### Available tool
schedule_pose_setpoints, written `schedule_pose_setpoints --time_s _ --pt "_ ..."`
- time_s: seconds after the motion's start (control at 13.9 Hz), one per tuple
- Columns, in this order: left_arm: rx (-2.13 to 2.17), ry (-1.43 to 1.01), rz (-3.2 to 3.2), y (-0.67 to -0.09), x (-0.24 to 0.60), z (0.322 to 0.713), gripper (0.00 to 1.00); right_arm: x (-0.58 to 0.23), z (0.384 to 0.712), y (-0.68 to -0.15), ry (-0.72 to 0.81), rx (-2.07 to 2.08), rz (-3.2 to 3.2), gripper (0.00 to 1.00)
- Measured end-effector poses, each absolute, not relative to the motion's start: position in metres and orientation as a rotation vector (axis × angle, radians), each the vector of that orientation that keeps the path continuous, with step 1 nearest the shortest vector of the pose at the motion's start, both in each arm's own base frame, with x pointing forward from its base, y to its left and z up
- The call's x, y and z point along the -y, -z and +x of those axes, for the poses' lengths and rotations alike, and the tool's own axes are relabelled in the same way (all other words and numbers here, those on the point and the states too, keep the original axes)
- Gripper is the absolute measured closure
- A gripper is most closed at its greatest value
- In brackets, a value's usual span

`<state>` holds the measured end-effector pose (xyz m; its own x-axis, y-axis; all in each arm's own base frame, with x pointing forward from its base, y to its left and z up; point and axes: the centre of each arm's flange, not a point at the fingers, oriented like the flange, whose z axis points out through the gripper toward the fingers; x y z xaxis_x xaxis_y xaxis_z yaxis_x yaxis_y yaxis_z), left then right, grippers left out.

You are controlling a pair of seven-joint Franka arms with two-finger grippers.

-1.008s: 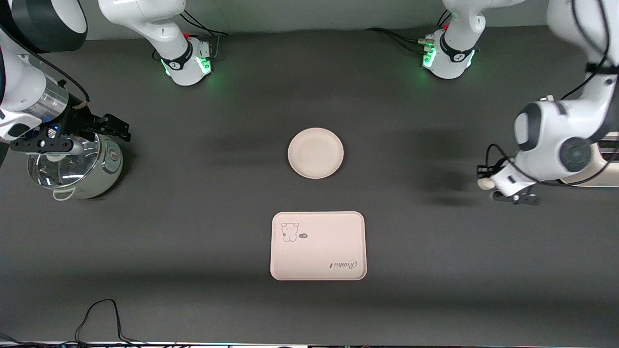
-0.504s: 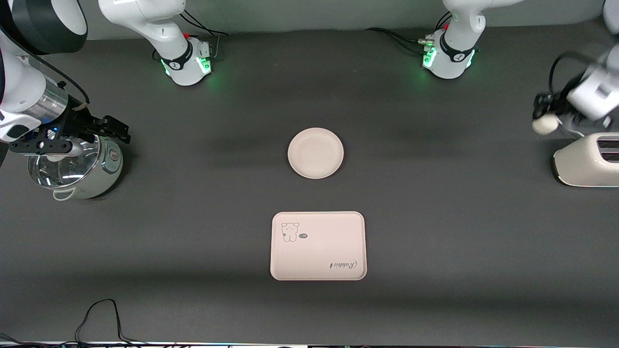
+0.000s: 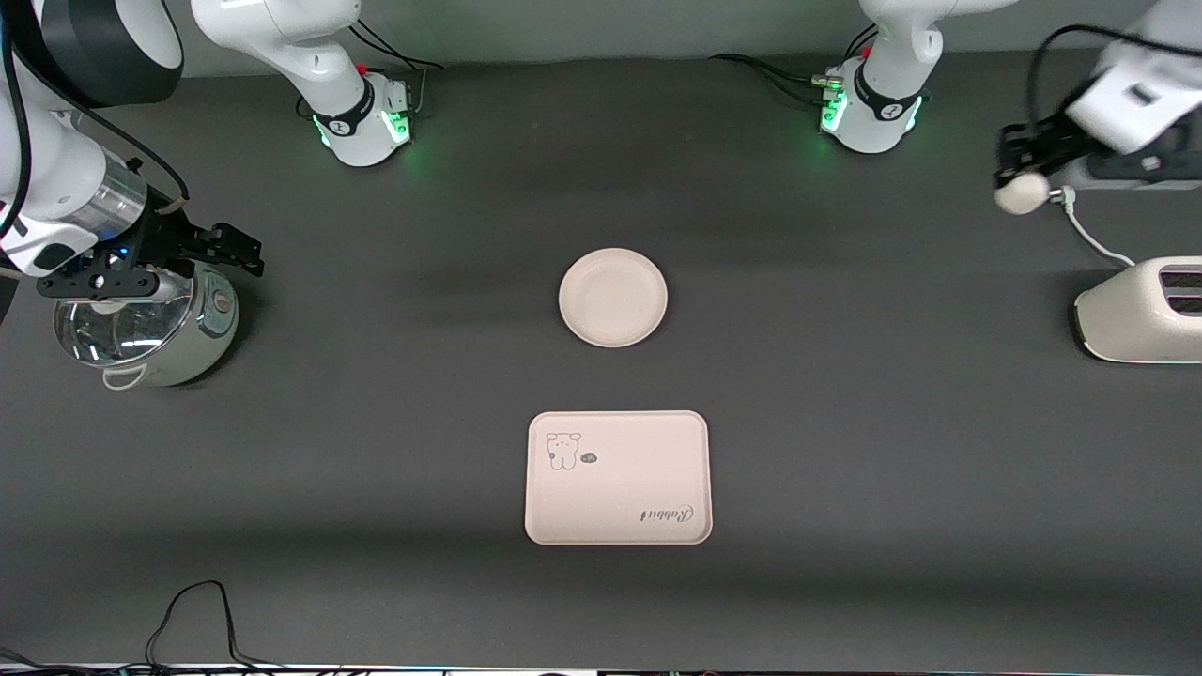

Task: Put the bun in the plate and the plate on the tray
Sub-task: 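Carry the bun with the left gripper over the white plate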

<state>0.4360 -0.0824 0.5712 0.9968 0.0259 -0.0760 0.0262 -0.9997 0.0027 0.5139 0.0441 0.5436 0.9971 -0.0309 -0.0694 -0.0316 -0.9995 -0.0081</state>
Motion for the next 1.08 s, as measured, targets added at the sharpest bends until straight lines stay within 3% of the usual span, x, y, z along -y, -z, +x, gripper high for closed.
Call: schedule_pose_setpoints --time_s 0.43,0.72,1.08 --pt "-0.253 0.088 3.149 -0.510 0.323 0.422 0.67 -0.042 0.520 -0.539 -0.077 -0.058 -3.129 0.00" --pt "-0.377 0.064 3.092 -0.460 0.419 0.413 0.67 -0.061 0.537 -0.505 -0.119 -0.084 -3.015 0.00" --pt "-0.429 0.063 3.146 -0.371 0.501 0.388 0.64 -0.164 0.553 -0.428 -0.182 0.076 -2.982 0.00"
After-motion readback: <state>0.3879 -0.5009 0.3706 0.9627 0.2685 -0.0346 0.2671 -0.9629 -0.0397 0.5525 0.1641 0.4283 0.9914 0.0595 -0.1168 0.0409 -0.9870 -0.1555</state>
